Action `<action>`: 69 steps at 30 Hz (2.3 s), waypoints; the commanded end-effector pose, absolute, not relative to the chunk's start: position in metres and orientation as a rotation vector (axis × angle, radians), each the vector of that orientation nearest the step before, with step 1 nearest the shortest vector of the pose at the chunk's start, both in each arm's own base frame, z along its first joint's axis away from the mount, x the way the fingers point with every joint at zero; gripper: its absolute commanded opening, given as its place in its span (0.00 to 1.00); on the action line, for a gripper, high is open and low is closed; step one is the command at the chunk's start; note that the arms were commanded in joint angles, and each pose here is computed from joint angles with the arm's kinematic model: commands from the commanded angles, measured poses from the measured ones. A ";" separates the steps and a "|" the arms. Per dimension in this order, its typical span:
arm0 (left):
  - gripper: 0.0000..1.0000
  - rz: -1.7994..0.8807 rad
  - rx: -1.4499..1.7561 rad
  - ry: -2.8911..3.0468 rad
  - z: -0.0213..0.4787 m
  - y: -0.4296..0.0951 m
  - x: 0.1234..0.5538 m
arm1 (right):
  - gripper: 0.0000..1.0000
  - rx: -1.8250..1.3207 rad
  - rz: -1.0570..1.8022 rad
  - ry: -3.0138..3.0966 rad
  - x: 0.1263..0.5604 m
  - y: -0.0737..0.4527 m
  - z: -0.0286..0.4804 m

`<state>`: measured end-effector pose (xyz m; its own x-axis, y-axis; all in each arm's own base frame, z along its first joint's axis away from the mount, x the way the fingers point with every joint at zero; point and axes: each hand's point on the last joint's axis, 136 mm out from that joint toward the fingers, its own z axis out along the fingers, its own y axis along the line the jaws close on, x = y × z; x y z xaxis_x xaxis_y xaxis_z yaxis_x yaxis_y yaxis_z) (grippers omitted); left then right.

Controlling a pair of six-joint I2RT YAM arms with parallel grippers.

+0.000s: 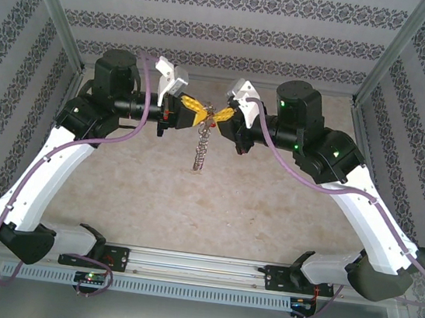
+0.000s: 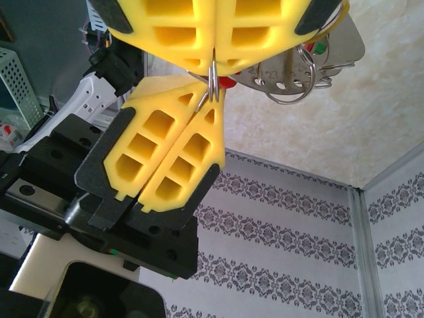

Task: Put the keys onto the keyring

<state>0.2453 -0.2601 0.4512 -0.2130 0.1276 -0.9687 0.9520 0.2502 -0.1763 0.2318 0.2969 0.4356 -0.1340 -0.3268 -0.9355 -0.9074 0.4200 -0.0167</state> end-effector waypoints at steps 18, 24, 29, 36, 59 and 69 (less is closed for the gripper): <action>0.00 -1.166 1.034 1.421 0.480 -0.260 0.232 | 0.04 -1.179 0.788 1.674 0.223 0.312 0.427; 0.00 -1.176 1.020 1.412 0.482 -0.257 0.234 | 0.24 -1.120 0.748 1.650 0.224 0.300 0.441; 0.00 -1.207 1.009 1.395 0.484 -0.254 0.235 | 0.32 -1.063 0.799 1.605 0.222 0.293 0.462; 0.00 -1.238 1.015 1.379 0.485 -0.256 0.233 | 0.31 -1.025 0.893 1.551 0.220 0.298 0.485; 0.00 -1.254 1.029 1.370 0.484 -0.255 0.228 | 0.24 -1.058 1.081 1.597 0.220 0.312 0.473; 0.00 -1.260 1.028 1.370 0.485 -0.256 0.229 | 0.00 -1.089 1.102 1.587 0.216 0.313 0.473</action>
<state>0.2370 -0.2595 0.4642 -0.2516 0.0120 -0.9677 0.9603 0.1275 -0.2481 0.2232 0.3111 0.4690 -0.2196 -0.1626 -0.9619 -0.9490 0.2643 0.1720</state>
